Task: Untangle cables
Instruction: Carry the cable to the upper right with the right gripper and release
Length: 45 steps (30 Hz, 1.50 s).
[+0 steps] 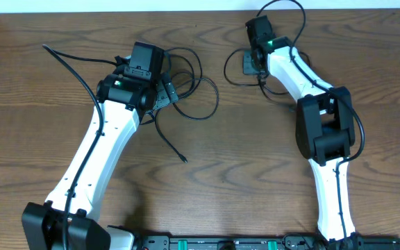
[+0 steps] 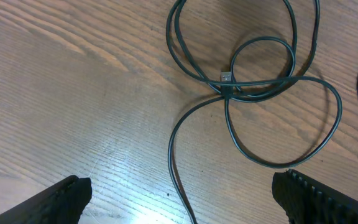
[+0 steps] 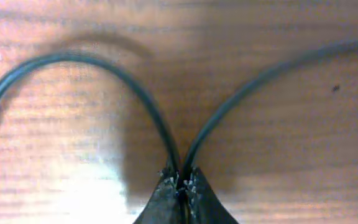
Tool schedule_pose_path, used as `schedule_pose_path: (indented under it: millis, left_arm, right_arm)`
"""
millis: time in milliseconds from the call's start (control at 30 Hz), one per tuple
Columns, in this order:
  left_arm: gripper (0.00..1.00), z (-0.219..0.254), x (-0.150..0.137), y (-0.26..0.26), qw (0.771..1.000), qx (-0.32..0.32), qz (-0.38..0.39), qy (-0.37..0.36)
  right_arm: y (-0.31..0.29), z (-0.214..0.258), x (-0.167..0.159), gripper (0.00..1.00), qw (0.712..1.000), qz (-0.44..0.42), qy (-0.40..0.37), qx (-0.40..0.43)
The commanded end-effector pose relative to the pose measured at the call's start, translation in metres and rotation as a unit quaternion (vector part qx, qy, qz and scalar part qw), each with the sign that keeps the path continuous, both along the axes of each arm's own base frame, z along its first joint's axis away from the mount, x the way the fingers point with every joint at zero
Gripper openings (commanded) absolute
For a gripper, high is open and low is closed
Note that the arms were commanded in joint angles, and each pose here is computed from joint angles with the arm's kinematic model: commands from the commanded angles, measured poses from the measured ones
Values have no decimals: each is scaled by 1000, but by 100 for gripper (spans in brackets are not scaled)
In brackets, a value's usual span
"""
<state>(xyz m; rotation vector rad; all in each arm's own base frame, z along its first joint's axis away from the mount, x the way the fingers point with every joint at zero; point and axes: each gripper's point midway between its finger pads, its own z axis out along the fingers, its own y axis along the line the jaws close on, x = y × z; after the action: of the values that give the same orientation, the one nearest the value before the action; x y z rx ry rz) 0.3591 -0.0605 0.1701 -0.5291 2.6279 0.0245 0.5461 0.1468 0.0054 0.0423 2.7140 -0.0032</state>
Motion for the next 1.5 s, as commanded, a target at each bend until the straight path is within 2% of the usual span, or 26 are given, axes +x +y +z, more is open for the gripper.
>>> schedule_pose_path:
  millis: [0,200,467,600,733,967,1133,1267,1367,1400,1433,1467]
  left_arm:
    - [100,7,0,2,1000,-3,8,-9]
    - [100,7,0,2,1000,-3,8,-9]
    - [100,7,0,2,1000,-3,8,-9]
    - [100,7,0,2,1000,-3,8,-9]
    - [100,7,0,2,1000,-3,8,-9]
    - [100,7,0,2,1000,-3,8,-9]
    - [100,7,0,2,1000,-3,8,-9]
    - [100,7,0,2,1000,-4,8,-9]
    - [100,7,0,2,1000,-3,8,-9]
    - [100,7,0,2,1000,-3,8,-9]
    - [100,7,0,2,1000,-3,8,-9]
    - [100,7,0,2,1000,-3,8,-9]
  right_arm:
    - [-16,-16,-18,1,999,-9,46,-24]
    - [-64,-9,-31,1,995,-12,88,-52]
    - [-187,-10,-45,1,986,-52,139,-82]
    - [-252,-6,-37,1,985,-117,106,-75]
    - [-293,-2,-22,1,989,-128,59,-45]
    - [-340,15,5,1,990,-139,-38,2]
    - [-342,25,22,2,988,-132,-79,9]
    - [-346,29,27,20,989,-113,-93,-7]
    - [-348,40,32,45,988,-110,-108,-12]
    - [-348,48,33,57,987,-110,-114,-14]
    - [-348,55,34,65,987,-110,-119,-15]
    - [-349,63,34,68,986,-111,-123,-18]
